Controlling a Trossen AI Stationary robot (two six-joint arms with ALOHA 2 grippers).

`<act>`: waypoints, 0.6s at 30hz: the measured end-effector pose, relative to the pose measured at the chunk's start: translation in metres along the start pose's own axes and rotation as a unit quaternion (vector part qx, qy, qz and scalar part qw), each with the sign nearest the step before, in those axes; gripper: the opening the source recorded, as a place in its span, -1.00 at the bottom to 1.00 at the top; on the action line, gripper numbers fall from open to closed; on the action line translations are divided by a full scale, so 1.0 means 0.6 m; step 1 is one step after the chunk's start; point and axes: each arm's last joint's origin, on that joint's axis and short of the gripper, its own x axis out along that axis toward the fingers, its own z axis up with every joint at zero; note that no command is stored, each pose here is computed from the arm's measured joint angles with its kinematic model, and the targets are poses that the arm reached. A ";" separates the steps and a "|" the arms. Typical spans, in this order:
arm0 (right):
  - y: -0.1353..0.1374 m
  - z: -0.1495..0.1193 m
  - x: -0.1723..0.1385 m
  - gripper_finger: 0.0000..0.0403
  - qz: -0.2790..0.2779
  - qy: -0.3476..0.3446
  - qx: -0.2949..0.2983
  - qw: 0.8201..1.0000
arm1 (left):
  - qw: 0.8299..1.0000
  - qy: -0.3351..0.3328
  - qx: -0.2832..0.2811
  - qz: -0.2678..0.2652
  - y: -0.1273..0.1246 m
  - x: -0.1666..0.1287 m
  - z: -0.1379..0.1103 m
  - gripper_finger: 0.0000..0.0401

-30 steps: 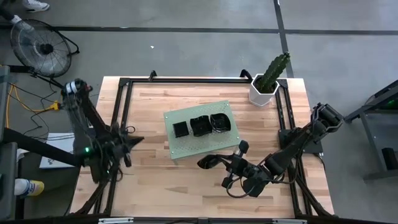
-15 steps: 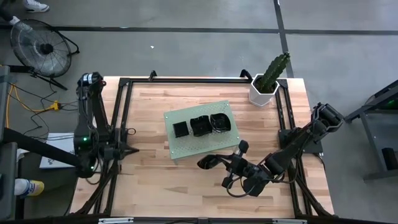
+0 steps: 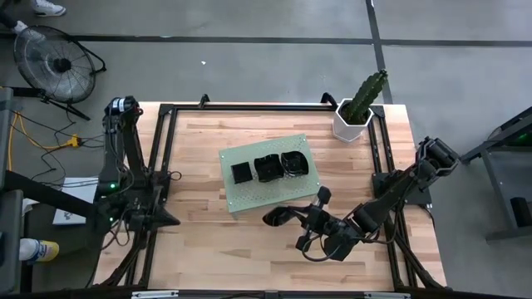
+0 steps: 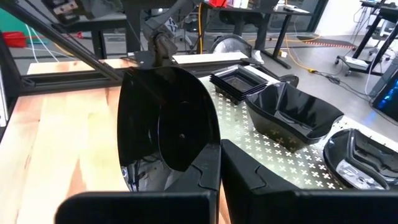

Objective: Pick & Place Mini shaped plates
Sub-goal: Stack the black leaf shaped bowl on top of the black leaf shaped bowl on the shelf

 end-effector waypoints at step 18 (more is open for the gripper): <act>0.003 0.002 -0.001 -1.00 0.010 -0.002 -0.002 1.000 | 0.978 -0.110 0.144 -0.108 0.084 0.088 0.048 -1.00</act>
